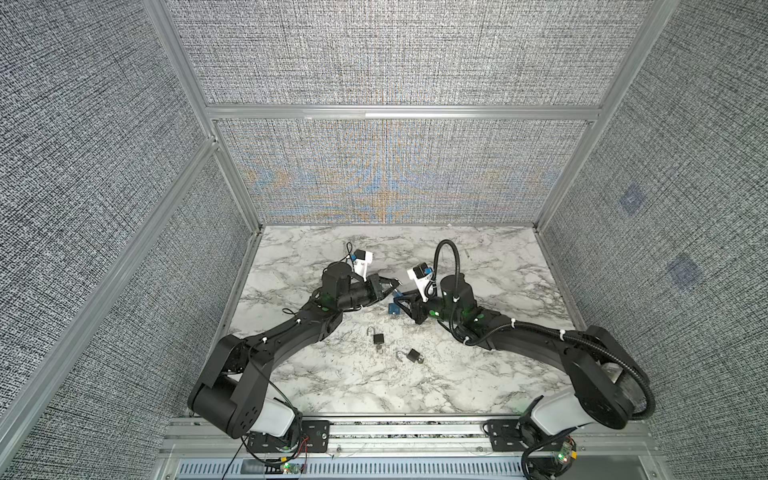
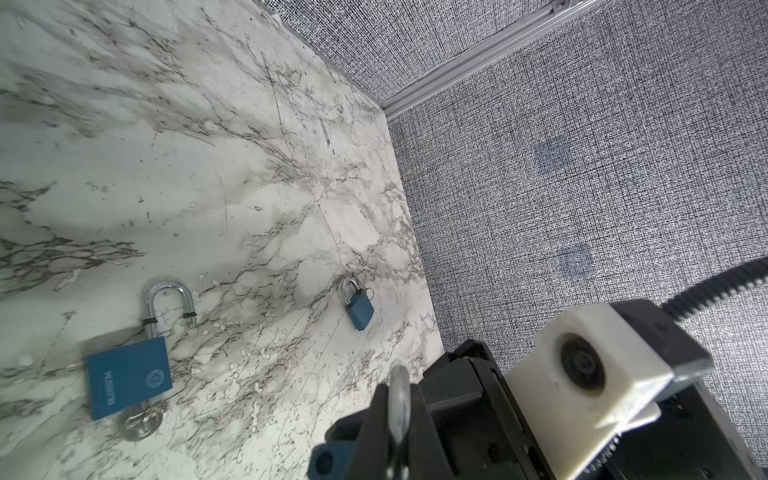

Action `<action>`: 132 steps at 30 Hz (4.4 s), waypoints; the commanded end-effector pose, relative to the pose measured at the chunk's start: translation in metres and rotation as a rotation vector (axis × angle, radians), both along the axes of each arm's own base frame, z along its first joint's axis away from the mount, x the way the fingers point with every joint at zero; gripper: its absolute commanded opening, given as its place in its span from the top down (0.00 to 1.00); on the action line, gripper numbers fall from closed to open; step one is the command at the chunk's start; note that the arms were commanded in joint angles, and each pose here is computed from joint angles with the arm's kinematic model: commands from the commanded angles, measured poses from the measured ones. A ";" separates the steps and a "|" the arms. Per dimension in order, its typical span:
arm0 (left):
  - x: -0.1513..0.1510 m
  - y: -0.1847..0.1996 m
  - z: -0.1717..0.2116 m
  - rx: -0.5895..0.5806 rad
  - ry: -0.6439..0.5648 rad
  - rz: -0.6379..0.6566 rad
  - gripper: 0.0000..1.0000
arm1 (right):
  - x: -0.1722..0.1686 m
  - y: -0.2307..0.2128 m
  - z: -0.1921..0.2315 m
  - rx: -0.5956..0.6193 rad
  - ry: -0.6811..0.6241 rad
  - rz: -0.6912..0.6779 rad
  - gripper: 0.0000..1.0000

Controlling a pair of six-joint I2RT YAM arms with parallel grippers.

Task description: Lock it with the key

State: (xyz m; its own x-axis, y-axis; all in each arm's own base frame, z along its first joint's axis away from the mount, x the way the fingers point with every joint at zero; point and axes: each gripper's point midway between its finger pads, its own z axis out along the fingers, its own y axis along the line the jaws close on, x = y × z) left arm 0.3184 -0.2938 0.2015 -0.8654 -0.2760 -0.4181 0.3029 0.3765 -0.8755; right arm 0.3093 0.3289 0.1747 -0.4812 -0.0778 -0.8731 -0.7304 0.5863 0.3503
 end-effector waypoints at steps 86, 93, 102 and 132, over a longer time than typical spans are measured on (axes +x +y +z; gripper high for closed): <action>-0.053 -0.009 0.013 0.057 -0.387 -0.378 0.66 | -0.060 -0.034 0.025 0.161 0.320 0.340 1.00; -0.053 -0.010 0.013 0.052 -0.386 -0.379 0.70 | -0.059 -0.036 0.028 0.180 0.326 0.339 1.00; -0.053 -0.010 0.013 0.047 -0.384 -0.378 0.80 | -0.060 -0.034 0.032 0.202 0.326 0.350 1.00; -0.059 -0.007 -0.008 0.021 -0.348 -0.368 1.00 | -0.071 -0.030 0.071 0.374 0.347 0.418 1.00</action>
State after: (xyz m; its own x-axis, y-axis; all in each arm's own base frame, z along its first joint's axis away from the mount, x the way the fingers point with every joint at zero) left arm 0.2581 -0.3032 0.2112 -0.6720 0.0256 -0.7401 0.7333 0.1623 -0.6602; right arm 0.2392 0.2930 0.2079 -0.8311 -0.0685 -0.5519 -0.5543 0.1823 0.8121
